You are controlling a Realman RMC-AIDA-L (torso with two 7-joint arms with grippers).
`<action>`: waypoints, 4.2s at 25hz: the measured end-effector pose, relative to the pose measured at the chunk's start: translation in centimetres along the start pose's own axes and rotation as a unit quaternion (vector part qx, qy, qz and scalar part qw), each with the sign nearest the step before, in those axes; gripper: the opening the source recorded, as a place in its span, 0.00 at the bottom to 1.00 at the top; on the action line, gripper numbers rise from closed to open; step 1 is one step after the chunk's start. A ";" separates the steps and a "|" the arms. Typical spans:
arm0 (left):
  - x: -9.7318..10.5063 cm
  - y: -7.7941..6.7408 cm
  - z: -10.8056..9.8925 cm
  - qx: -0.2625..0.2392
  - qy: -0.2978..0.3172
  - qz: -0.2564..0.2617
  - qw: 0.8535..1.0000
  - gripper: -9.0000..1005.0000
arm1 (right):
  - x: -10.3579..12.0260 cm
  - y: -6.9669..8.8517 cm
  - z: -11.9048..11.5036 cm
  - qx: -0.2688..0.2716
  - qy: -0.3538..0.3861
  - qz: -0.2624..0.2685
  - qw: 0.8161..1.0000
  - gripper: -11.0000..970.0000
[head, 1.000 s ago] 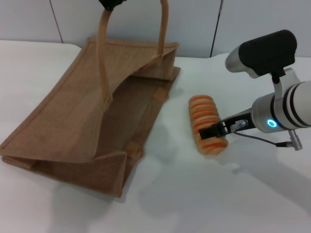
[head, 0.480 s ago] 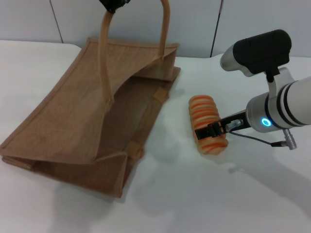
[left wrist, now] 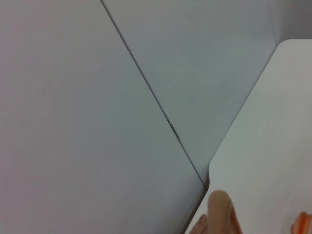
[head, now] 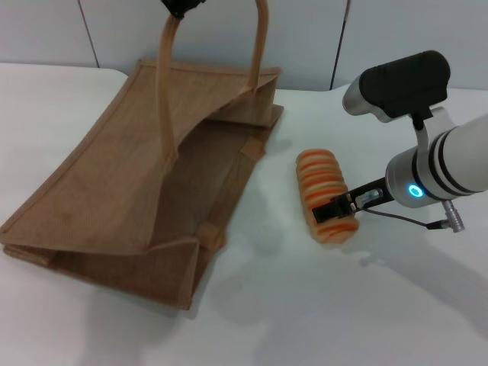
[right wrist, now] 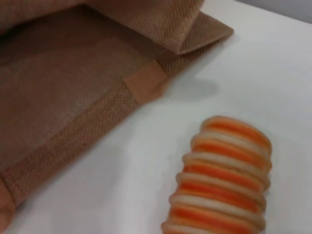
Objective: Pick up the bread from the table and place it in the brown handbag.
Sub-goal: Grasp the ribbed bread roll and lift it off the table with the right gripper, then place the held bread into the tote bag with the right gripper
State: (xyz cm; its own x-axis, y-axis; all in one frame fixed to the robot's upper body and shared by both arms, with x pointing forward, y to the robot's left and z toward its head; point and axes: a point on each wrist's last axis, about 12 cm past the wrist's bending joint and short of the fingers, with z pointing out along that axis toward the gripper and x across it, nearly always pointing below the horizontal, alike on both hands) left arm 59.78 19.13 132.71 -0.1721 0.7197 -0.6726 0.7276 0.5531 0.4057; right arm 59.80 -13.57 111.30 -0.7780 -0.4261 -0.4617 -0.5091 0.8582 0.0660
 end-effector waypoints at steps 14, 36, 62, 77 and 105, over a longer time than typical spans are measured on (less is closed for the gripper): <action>-0.4 -0.6 0.6 0.006 0.000 0.008 1.000 0.12 | -0.4 0.1 0.7 -0.001 0.005 -0.003 1.000 0.93; -0.2 -0.6 0.8 0.010 0.004 0.005 1.000 0.12 | -0.9 0.8 0.4 -0.009 0.012 -0.030 0.999 0.64; -1.4 -0.1 -0.1 -0.022 0.001 0.026 0.999 0.12 | -3.2 1.1 -3.0 -0.001 -0.049 -0.064 0.997 0.44; -5.5 -2.7 0.8 -0.004 -0.026 0.083 0.996 0.11 | -3.7 6.6 -3.5 -0.066 -0.059 -0.139 0.986 0.33; -9.9 -7.8 0.7 0.029 -0.083 0.141 0.986 0.11 | -7.0 4.8 -0.1 -0.050 -0.134 -0.151 0.978 0.28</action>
State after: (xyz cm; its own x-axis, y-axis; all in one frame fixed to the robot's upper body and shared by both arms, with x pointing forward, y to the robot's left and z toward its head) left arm 56.32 7.40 135.82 0.1499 0.7605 -0.6317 0.7687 0.3121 0.5582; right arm 62.80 -6.53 115.00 -0.4681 -0.5544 -0.6881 -0.7449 0.6665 -0.0302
